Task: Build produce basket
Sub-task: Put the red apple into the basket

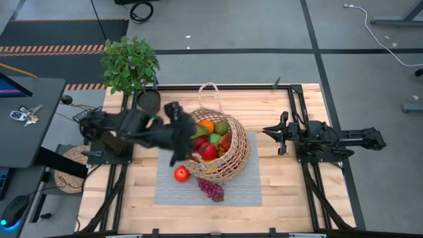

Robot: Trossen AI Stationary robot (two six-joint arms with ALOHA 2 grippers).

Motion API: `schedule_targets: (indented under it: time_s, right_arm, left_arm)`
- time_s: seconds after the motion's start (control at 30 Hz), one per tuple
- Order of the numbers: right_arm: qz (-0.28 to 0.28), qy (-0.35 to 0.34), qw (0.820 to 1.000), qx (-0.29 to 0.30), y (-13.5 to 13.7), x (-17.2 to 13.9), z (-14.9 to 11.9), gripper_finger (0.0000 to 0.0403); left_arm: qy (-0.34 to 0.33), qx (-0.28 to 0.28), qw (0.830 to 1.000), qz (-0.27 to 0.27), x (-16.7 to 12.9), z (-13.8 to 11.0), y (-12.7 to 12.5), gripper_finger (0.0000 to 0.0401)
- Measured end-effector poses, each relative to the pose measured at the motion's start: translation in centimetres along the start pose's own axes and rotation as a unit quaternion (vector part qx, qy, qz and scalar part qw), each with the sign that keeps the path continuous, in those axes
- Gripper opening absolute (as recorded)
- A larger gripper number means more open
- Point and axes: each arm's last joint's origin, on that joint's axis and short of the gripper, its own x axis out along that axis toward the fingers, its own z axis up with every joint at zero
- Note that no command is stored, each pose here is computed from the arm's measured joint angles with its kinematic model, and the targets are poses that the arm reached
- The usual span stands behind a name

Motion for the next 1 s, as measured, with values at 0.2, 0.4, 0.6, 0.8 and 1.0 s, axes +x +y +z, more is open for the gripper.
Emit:
schedule_targets:
  time_s: [0.2,0.4,0.6,0.8,1.0]
  right_arm:
    - [0.0,0.0,1.0,0.0,0.0,0.0,0.0,0.005]
    - [0.0,0.0,1.0,0.0,0.0,0.0,0.0,0.005]
    - [0.0,0.0,1.0,0.0,0.0,0.0,0.0,0.005]
    - [0.0,0.0,1.0,0.0,0.0,0.0,0.0,0.005]
    - [0.0,0.0,1.0,0.0,0.0,0.0,0.0,0.005]
  left_arm:
    - [-0.001,0.007,0.999,0.031,-1.9,-3.7,-2.0,0.04]
    - [0.032,-0.032,0.999,0.017,-2.6,-7.7,-2.6,0.04]
    - [0.018,-0.084,0.996,-0.024,-5.1,-10.6,-2.4,0.04]
    - [0.013,-0.08,0.995,-0.054,-6.3,-12.6,-3.6,0.04]
    - [0.012,-0.095,0.993,-0.067,-5.0,-14.1,-6.3,0.04]
